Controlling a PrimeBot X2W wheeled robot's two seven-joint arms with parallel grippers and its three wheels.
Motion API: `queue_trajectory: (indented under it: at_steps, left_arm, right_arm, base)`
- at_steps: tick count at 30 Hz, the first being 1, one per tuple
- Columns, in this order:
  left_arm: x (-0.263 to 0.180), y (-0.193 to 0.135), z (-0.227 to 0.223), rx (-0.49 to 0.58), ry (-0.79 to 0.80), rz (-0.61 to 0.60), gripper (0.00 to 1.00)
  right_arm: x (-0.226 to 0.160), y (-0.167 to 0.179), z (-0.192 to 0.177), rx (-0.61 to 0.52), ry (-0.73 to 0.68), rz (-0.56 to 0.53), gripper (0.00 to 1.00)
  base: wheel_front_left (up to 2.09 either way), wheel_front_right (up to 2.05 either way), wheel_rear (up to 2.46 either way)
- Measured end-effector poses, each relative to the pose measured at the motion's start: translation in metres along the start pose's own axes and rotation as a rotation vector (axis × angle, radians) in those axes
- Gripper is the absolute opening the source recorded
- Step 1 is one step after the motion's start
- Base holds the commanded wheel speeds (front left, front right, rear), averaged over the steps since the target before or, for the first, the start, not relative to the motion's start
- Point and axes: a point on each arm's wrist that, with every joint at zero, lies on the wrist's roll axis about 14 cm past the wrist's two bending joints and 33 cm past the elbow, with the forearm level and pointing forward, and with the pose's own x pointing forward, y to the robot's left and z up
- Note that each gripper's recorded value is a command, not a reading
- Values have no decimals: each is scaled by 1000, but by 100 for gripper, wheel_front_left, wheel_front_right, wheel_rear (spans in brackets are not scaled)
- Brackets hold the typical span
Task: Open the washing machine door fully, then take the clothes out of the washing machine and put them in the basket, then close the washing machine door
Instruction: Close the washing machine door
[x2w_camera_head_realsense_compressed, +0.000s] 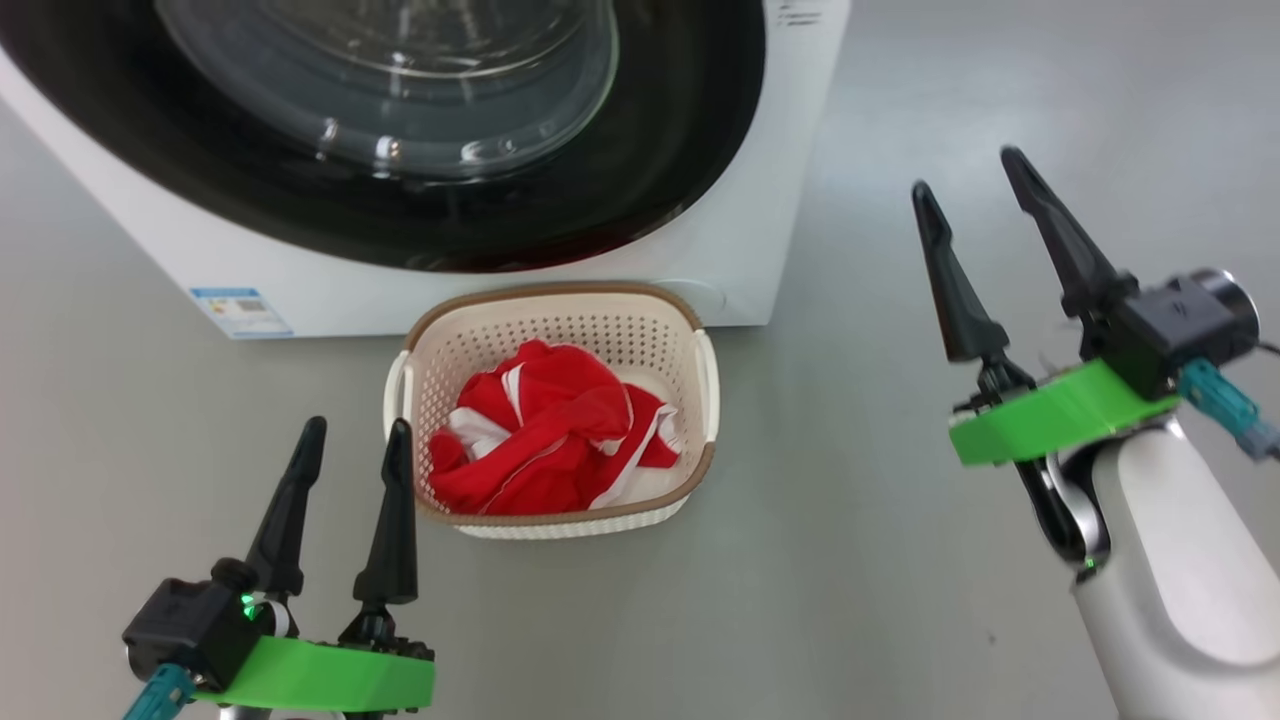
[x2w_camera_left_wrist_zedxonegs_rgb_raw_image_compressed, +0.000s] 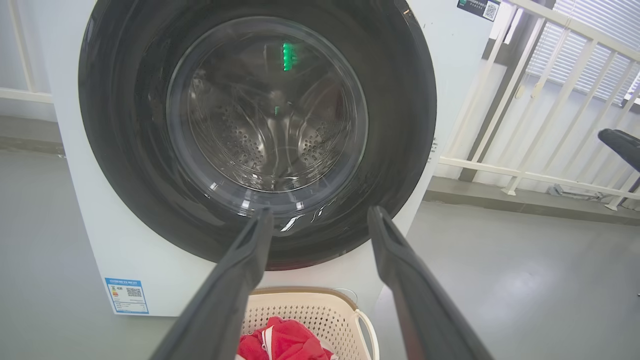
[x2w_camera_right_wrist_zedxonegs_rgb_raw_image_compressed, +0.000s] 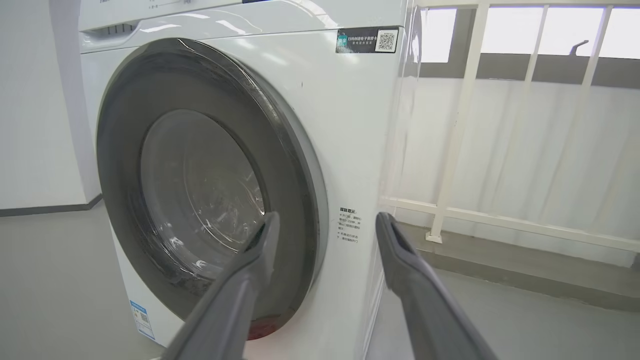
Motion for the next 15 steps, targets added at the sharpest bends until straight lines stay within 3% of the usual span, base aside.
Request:
queue_trajectory:
  at_steps: [15]
  left_arm:
    - [-6, -15, 16, 4, -40, -40, 100]
  right_arm:
    - [-69, -33, 18, -18, -19, -159, 100]
  base:
    - [0, 0, 0]
